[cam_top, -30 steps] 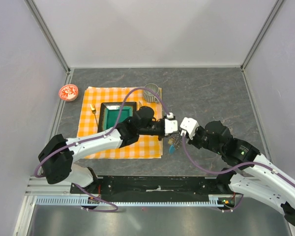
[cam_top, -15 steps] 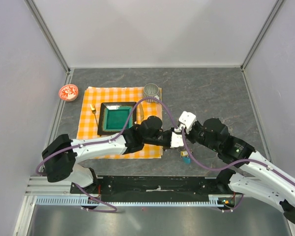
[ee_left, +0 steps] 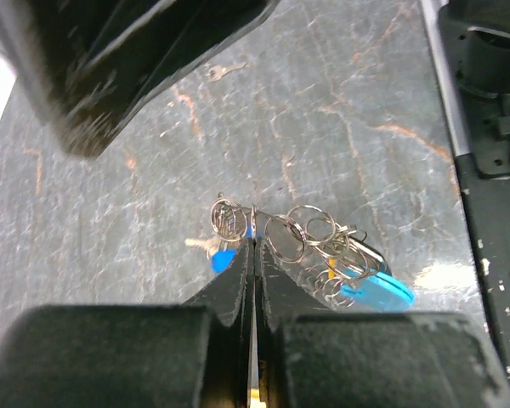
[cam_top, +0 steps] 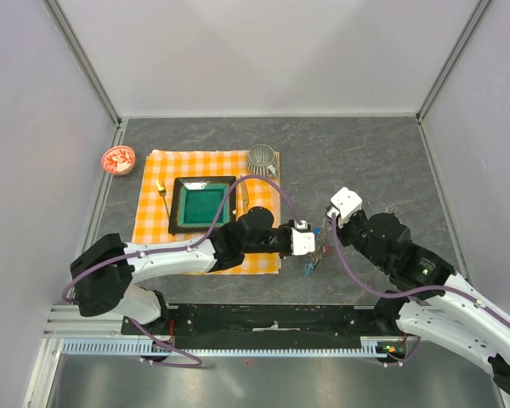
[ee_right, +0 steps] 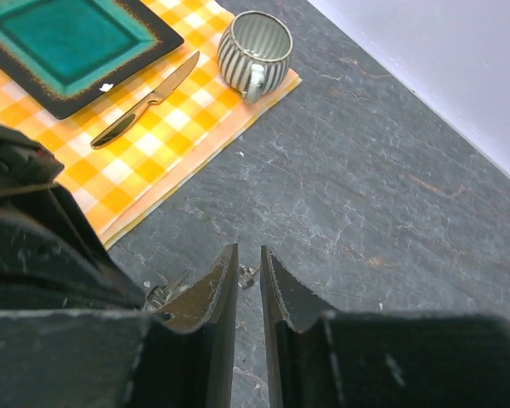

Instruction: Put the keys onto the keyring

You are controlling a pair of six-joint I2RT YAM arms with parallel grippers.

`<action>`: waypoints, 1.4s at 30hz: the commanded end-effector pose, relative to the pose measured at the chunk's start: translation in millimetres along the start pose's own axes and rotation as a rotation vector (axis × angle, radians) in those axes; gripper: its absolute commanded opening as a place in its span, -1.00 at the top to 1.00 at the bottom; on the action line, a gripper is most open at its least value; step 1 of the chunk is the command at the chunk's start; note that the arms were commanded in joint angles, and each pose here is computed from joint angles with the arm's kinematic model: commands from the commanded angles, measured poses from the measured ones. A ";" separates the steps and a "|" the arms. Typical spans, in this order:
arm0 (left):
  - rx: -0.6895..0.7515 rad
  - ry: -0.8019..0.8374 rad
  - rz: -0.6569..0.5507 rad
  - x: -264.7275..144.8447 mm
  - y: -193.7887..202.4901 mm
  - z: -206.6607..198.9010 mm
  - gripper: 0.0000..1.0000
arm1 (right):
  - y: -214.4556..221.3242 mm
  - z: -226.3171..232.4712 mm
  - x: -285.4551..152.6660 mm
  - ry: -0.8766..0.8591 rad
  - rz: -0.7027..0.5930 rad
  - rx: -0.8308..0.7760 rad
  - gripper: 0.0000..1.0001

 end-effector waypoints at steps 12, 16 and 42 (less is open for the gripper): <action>-0.093 -0.115 0.004 -36.6 16.8 20.7 0.96 | 3.8 -16.5 1.1 0.230 0.056 0.214 0.24; -0.092 -0.154 -0.001 -48.4 17.3 21.8 0.96 | 14.7 -11.9 18.4 0.254 0.170 0.231 0.05; -0.293 -0.235 0.051 -93.9 67.5 -11.4 0.96 | 148.8 10.0 120.7 0.020 0.693 0.560 0.17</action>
Point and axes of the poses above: each gripper's point midway between its finger pads, its own x axis out along the fingers, its own z axis along the line the jaws close on, y = z × x, the point moved 6 cm from there along -x, back along the fingers, and after that the axes turned 6 degrees about -x, right-handed, at the moved point
